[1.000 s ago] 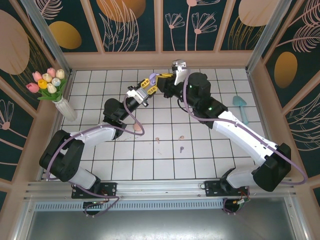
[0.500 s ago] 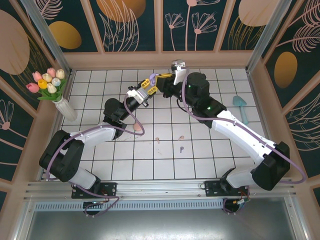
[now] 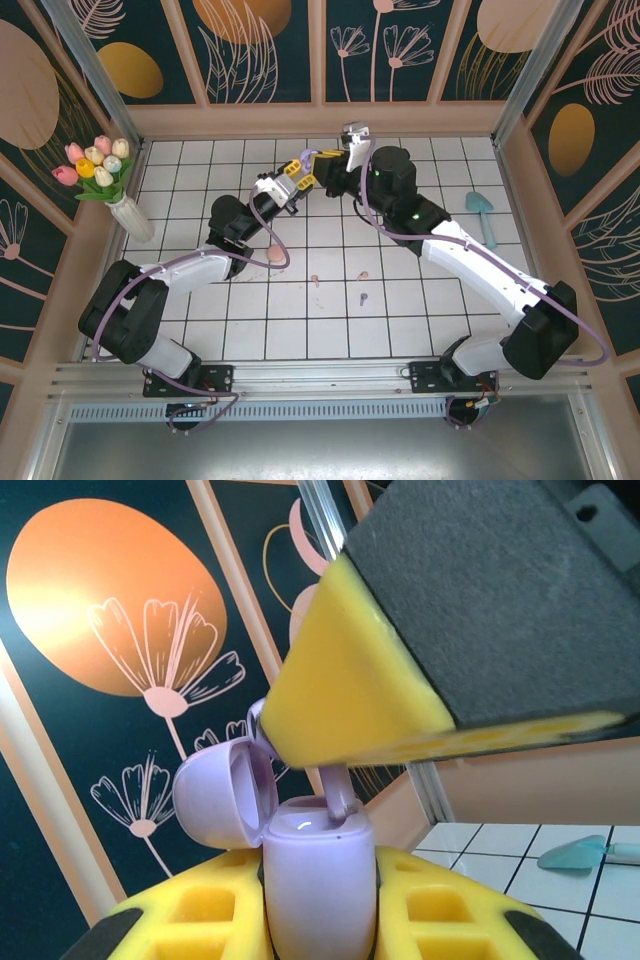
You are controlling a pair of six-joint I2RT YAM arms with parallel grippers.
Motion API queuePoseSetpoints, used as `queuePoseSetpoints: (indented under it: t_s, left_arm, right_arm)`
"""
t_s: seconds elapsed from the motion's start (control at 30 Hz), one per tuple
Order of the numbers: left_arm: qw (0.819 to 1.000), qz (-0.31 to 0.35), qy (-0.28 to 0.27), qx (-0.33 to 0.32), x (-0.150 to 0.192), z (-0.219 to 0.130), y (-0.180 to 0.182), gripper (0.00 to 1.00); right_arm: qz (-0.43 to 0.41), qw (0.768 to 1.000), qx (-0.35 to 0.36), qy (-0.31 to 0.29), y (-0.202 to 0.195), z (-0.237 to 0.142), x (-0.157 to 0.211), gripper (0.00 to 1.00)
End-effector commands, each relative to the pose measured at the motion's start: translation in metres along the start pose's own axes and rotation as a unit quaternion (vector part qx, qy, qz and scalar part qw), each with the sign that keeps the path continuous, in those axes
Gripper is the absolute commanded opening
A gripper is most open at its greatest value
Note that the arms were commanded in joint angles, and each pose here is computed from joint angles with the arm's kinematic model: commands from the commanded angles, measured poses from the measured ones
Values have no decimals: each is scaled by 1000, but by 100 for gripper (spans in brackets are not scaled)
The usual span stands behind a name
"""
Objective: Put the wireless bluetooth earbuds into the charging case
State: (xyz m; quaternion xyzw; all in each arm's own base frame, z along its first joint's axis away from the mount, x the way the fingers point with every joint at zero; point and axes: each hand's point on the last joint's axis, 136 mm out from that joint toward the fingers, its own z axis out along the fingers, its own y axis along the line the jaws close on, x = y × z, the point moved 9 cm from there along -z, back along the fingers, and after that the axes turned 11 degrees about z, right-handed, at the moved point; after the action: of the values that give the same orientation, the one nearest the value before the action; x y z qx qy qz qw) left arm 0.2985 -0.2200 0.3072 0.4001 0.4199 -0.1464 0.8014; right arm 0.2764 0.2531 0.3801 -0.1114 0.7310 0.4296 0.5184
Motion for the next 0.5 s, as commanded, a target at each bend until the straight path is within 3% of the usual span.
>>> queuePoseSetpoints:
  t_s: [0.0, 0.27, 0.47]
  left_arm:
    - [998, 7, -60, 3, -27, 7, 7, 0]
    - [998, 1, -69, 5, -31, 7, 8, 0]
    - [997, -5, -71, 7, -31, 8, 8, 0]
  right_arm:
    - [-2, 1000, 7, 23, -8, 4, 13, 17]
    - [-24, 999, 18, 40, -10, 4, 20, 16]
    - [-86, 993, 50, 64, -11, 10, 32, 16]
